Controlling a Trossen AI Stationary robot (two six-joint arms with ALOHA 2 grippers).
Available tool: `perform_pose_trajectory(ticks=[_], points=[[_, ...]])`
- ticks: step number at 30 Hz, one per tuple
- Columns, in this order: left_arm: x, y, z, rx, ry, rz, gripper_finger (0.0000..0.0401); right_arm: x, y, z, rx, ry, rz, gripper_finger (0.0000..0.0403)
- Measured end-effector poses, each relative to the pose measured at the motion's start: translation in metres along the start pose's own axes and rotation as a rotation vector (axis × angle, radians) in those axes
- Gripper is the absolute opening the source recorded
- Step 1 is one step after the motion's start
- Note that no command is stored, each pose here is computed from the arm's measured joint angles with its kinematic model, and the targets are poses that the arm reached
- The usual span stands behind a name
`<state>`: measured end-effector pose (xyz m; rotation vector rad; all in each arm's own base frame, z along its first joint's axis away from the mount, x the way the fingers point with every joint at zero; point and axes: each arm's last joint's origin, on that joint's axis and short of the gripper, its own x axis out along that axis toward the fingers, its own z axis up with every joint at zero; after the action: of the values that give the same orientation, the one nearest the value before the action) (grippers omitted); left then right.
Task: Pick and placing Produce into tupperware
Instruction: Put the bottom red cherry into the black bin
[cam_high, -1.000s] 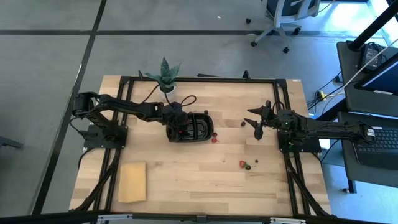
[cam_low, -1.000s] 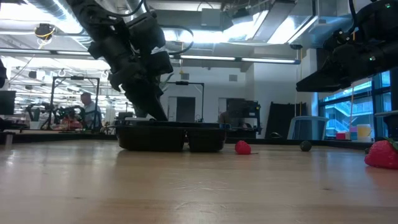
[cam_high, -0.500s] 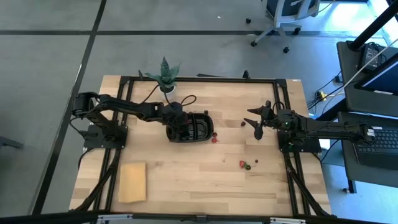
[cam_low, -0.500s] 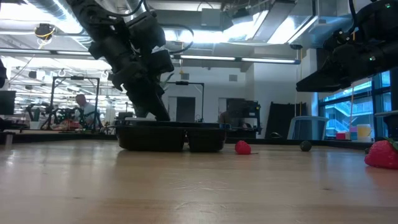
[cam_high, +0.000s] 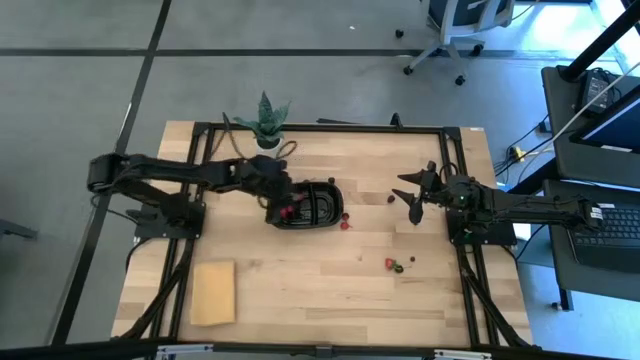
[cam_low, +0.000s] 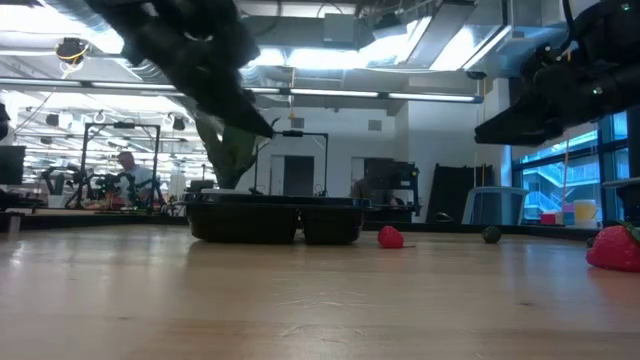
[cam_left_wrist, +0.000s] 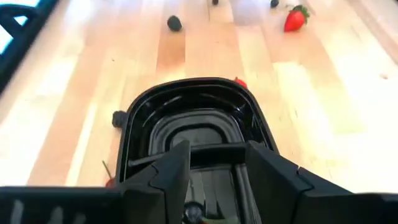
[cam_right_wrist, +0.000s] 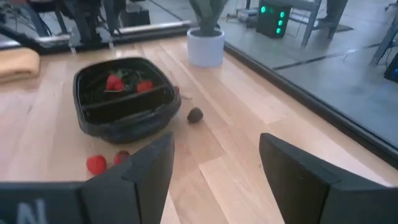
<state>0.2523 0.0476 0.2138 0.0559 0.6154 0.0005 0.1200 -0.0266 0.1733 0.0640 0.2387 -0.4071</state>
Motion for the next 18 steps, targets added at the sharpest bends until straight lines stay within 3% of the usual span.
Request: perform_pose_trajectory(ticks=[6, 9, 13, 18], points=[[-0.021, -0.008, -0.026, 0.036, -0.254, 0.044, 0.0147, -0.001, 0.005, 0.013, 0.002, -0.123, 0.149, 0.0238], [-0.029, -0.011, -0.041, 0.048, -0.354, 0.061, 0.0147, -0.001, 0.006, 0.019, -0.024, -0.186, 0.17, 0.0238], [-0.035, -0.015, -0.06, 0.023, -0.399, 0.062, 0.0147, 0.001, 0.007, 0.024, -0.014, -0.244, 0.182, 0.0238], [-0.037, -0.018, -0.076, 0.001, -0.404, 0.068, 0.0147, 0.006, 0.013, 0.032, -0.083, -0.298, 0.289, 0.0238]])
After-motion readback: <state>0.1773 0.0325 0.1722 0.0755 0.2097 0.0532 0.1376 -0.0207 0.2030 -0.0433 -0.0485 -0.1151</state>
